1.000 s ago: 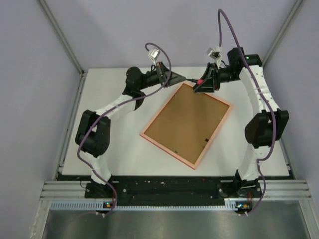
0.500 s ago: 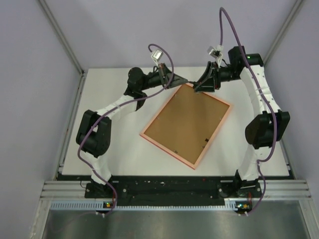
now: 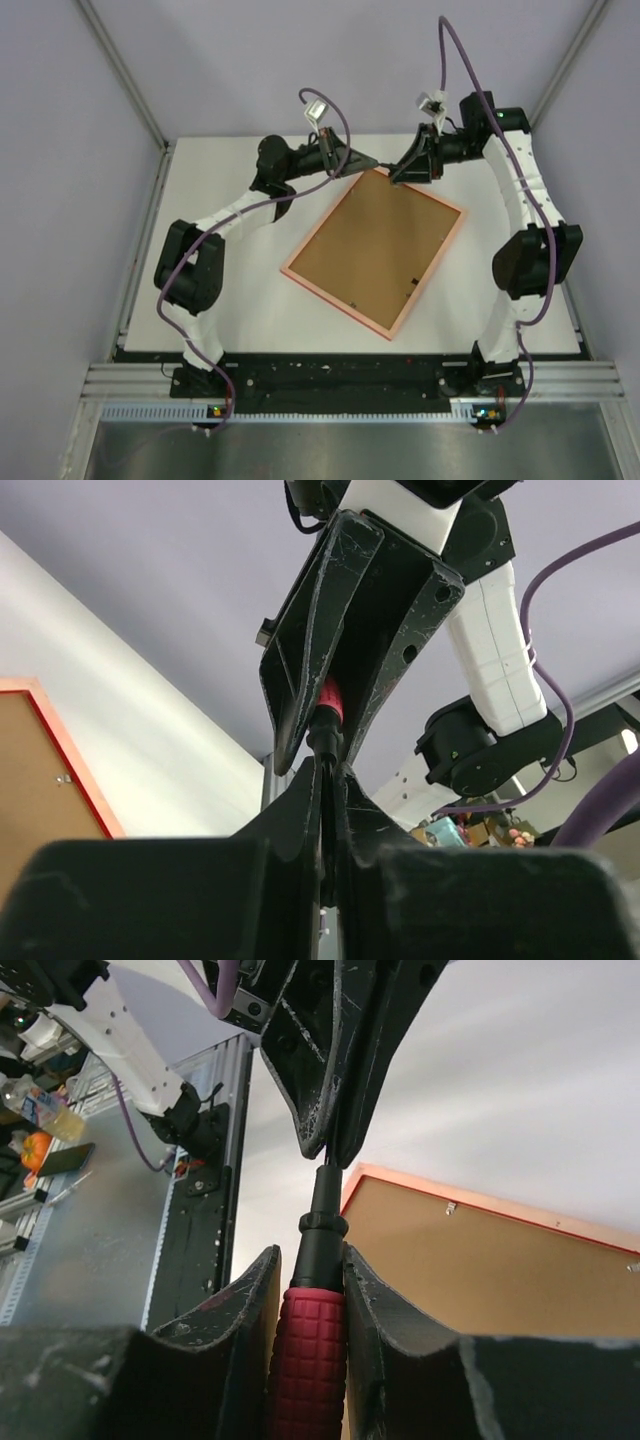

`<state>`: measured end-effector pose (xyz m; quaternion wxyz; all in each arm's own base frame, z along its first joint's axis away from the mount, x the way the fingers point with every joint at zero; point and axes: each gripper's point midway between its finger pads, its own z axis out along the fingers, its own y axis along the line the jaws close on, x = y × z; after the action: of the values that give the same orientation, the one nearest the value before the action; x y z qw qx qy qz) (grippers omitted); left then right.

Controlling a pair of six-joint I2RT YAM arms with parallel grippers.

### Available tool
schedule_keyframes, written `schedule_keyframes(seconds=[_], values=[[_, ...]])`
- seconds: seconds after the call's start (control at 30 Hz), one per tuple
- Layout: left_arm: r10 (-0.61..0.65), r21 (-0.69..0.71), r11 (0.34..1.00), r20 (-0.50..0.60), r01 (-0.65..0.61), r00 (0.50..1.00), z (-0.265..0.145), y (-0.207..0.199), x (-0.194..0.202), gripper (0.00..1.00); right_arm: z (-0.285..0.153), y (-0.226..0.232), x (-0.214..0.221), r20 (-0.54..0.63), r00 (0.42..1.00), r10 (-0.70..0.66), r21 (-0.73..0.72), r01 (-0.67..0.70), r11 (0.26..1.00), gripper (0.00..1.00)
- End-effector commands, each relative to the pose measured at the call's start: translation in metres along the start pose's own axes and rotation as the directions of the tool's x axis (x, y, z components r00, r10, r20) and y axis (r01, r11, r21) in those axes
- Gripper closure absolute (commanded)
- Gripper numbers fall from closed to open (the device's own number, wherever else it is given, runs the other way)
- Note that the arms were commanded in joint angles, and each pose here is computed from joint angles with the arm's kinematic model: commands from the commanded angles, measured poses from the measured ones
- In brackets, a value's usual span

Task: Take the photo out of the frame
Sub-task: Adjust the screwdriver, then release the photo frame item from the photo frame.

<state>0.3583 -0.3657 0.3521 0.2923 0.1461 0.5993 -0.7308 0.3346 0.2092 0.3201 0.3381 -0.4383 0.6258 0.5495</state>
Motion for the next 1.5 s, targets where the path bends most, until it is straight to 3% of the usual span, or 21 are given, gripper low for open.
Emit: schedule_keyframes(seconds=[0.0, 0.07, 0.17, 0.27, 0.3, 0.5, 0.6, 0.73, 0.9, 1.07, 1.23, 1.33, 1.47], values=[[0.046, 0.072, 0.996, -0.02, -0.044, 0.999, 0.006, -0.028, -0.003, 0.79, 0.005, 0.069, -0.045, 0.181, 0.984, 0.007, -0.199, 0.029, 0.98, 1.0], [0.049, 0.069, 0.996, -0.022, -0.047, 0.999, 0.006, -0.028, -0.003, 0.49, 0.002, 0.067, -0.046, 0.182, 0.983, 0.012, -0.191, 0.024, 0.981, 1.0], [0.053, 0.052, 0.997, -0.025, -0.052, 0.998, 0.003, -0.026, -0.006, 0.15, -0.01, 0.052, -0.042, 0.195, 0.979, 0.055, -0.157, -0.025, 0.987, 1.0], [0.076, 0.04, 0.996, -0.005, -0.076, 0.997, -0.007, -0.026, -0.019, 0.1, -0.029, 0.032, -0.037, 0.22, 0.97, 0.101, -0.112, -0.078, 0.991, 1.0], [0.081, 0.031, 0.996, -0.002, -0.081, 0.997, -0.01, -0.024, -0.022, 0.02, -0.034, 0.027, -0.036, 0.227, 0.968, 0.11, -0.096, -0.09, 0.991, 1.0], [0.11, -0.051, 0.993, -0.023, -0.111, 0.994, -0.016, -0.01, -0.03, 0.02, -0.037, 0.007, -0.018, 0.155, 0.969, 0.193, -0.033, -0.19, 0.981, 1.0], [0.177, -0.151, 0.971, -0.064, -0.185, 0.982, -0.024, 0.004, -0.041, 0.02, -0.04, -0.018, -0.001, 0.061, 0.96, 0.274, 0.106, -0.28, 0.954, 1.0], [0.308, -0.466, 0.799, -0.223, -0.379, 0.925, -0.055, 0.061, -0.044, 0.02, -0.065, -0.067, 0.041, -0.017, 0.937, 0.349, 0.493, -0.296, 0.818, 1.0], [0.281, -0.659, 0.558, -0.422, -0.504, 0.862, -0.096, 0.141, -0.037, 0.02, -0.091, -0.083, 0.083, -0.111, 0.875, 0.47, 0.673, -0.282, 0.684, 1.0], [0.271, -0.676, 0.348, -0.59, -0.649, 0.76, -0.118, 0.193, -0.027, 0.03, -0.122, -0.08, 0.115, -0.188, 0.83, 0.525, 0.802, -0.18, 0.57, 1.0], [0.262, -0.579, 0.19, -0.749, -0.793, 0.609, -0.109, 0.214, -0.007, 0.03, -0.182, -0.069, 0.14, -0.302, 0.755, 0.583, 0.906, 0.037, 0.422, 1.0], [0.247, -0.53, 0.111, -0.804, -0.841, 0.54, -0.105, 0.225, 0.004, 0.02, -0.199, -0.053, 0.156, -0.39, 0.666, 0.635, 0.894, 0.109, 0.435, 1.0], [0.216, -0.514, 0.063, -0.83, -0.856, 0.514, -0.103, 0.243, 0.009, 0.02, -0.214, -0.039, 0.167, -0.473, 0.575, 0.668, 0.868, 0.177, 0.464, 1.0]])
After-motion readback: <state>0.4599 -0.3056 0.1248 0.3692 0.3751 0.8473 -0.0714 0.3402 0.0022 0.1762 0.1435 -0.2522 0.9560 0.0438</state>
